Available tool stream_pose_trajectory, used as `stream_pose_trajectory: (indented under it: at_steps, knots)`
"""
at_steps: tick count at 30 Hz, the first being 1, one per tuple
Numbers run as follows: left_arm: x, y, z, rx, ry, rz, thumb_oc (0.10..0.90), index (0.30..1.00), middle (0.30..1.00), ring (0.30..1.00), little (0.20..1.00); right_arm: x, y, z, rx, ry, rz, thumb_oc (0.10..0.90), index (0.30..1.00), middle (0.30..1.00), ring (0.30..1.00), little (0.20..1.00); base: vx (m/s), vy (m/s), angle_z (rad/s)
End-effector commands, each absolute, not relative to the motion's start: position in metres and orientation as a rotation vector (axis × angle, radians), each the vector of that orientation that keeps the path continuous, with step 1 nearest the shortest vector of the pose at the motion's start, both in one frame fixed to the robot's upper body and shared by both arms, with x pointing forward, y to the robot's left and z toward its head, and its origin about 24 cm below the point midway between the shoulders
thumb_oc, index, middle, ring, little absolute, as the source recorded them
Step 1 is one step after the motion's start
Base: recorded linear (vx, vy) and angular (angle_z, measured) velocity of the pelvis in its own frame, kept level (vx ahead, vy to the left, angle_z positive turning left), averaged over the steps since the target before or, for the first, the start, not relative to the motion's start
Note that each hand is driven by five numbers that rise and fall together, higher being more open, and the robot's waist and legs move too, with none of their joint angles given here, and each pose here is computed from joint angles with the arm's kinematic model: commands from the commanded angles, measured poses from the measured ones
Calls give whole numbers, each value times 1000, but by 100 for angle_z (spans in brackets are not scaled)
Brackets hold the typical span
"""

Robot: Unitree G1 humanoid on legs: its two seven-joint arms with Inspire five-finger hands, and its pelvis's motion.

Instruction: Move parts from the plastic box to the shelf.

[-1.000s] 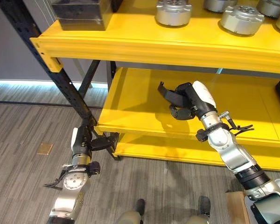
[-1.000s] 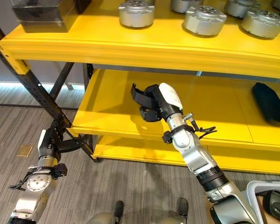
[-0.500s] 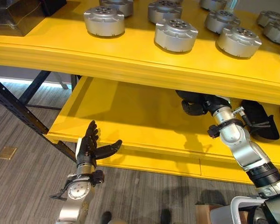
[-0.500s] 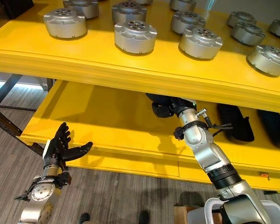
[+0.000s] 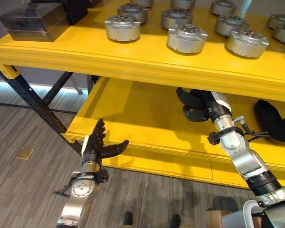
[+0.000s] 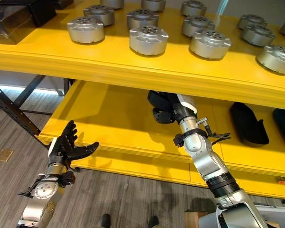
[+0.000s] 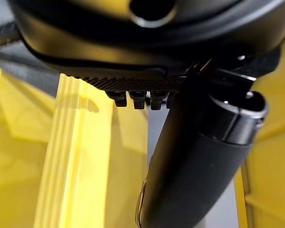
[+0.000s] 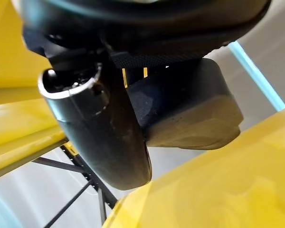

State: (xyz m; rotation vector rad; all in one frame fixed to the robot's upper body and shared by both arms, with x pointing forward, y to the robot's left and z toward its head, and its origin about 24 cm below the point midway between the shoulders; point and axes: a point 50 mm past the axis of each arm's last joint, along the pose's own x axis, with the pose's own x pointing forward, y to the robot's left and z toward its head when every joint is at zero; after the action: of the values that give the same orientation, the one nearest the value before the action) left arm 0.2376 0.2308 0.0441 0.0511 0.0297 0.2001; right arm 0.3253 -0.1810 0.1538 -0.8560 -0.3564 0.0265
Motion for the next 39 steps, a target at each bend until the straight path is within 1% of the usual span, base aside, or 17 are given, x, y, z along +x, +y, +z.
stream_pose_trajectory:
  at_steps: [1,5,9,13,16,17,19,21,24,28,34,35,39]
  knots:
    - [245,226,77,122,-150,149,900,1000,1000,1000,1000,327,-190,217,-861,-623,-145,400,300,300,300,300,0,0,0]
    - [244,227,75,122,-143,156,900,1000,1000,1000,1000,329,-202,207,-903,-564,-176,400,300,300,300,300,-1,4,-1]
    - [244,228,74,122,-137,164,900,1000,1000,1000,1000,330,-229,187,-974,-430,-240,400,300,300,300,300,-7,6,-2]
    - [244,232,80,121,-161,180,900,1000,1000,1000,1000,333,-240,186,-999,-400,-276,400,300,300,300,300,-54,-16,-10]
    - [247,231,84,110,-183,180,900,1000,1000,1000,1000,336,-243,191,-1002,-409,-303,400,300,300,300,300,-154,-33,-15]
    - [250,228,90,117,-212,164,900,1000,1000,1000,1000,336,-252,204,-1018,-432,-347,400,300,300,300,300,-219,-35,-10]
    - [251,229,91,128,-216,160,900,1000,1000,1000,1000,336,-256,208,-1024,-435,-363,400,300,300,300,300,-162,-30,17]
    - [252,232,98,152,-237,152,900,1000,1000,1000,1000,336,-268,229,-1070,-467,-419,400,300,300,300,300,-130,-32,37]
    - [255,231,101,131,-254,152,900,1000,1000,1000,1000,339,-276,250,-1100,-489,-469,400,300,300,300,300,-85,-23,16]
    - [255,231,100,109,-247,155,900,1000,1000,1000,1000,343,-279,267,-1150,-496,-483,400,300,300,300,300,-43,-77,-2]
    - [253,234,102,119,-254,162,900,1000,1000,1000,1000,347,-278,268,-1211,-478,-447,400,300,300,300,300,50,-79,-1]
    - [255,235,105,130,-268,161,900,1000,1000,1000,1000,352,-273,273,-1299,-465,-404,400,300,300,300,300,101,-146,9]
    - [256,233,106,133,-274,159,900,1000,1000,1000,1000,356,-266,280,-1392,-471,-366,400,300,300,300,300,55,-88,8]
